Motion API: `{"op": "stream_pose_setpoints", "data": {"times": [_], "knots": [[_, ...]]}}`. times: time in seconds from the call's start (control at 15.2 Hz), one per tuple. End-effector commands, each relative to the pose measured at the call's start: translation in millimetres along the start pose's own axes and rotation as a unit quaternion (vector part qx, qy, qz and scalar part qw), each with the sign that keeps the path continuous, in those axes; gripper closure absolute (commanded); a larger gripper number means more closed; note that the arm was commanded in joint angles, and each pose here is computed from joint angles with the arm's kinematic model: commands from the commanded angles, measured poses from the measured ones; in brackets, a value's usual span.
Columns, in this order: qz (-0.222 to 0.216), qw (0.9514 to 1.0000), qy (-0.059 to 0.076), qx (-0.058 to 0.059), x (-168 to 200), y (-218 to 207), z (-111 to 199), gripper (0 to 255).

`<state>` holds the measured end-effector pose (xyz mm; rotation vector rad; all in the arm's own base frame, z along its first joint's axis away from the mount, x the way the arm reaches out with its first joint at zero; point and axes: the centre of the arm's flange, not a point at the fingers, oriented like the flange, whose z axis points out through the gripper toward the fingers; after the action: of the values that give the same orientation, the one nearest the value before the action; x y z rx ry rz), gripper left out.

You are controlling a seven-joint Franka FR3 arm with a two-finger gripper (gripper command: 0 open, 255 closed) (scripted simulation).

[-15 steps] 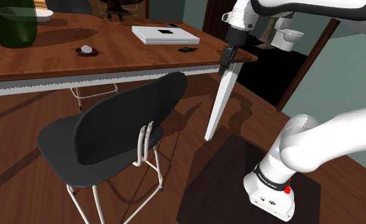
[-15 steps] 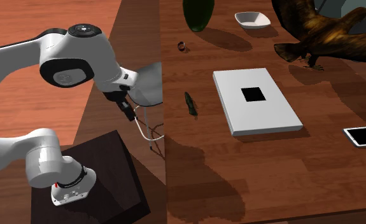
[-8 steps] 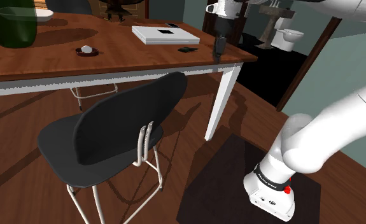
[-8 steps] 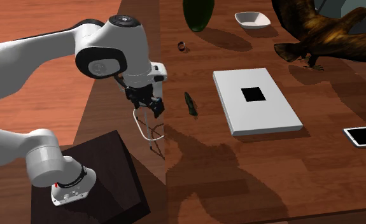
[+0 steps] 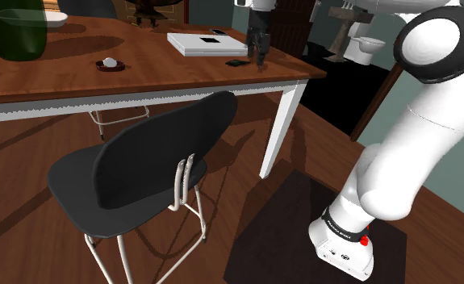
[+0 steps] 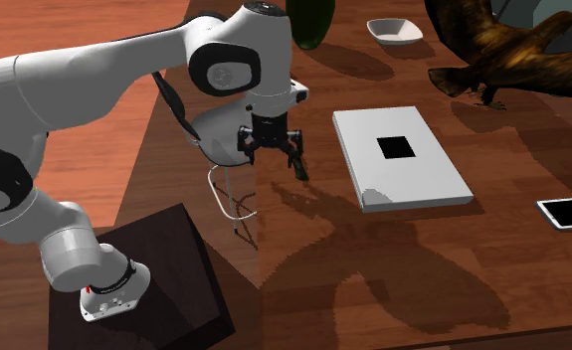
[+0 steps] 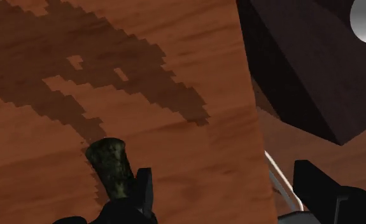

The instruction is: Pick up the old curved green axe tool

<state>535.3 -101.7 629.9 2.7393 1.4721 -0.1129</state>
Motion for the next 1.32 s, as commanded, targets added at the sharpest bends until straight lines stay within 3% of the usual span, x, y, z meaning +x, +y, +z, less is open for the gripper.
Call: {"op": "stream_pose_setpoints", "data": {"times": [0.0, 0.26, 0.92, 0.99, 1.25], "knots": [[-0.057, 0.9983, -0.01, -0.002, 17.8, 20.1, -8.6, 0], [-0.16, 0.9866, -0.028, -0.006, 59.4, 54.6, -18.4, 0], [-0.162, 0.9864, -0.028, -0.006, 63.1, 55.3, 21.4, 0], [-0.162, 0.9864, -0.028, -0.006, 63.1, 55.5, 21.3, 255], [-0.162, 0.9864, -0.028, -0.006, 63.2, 55.4, 21.4, 255]]}}
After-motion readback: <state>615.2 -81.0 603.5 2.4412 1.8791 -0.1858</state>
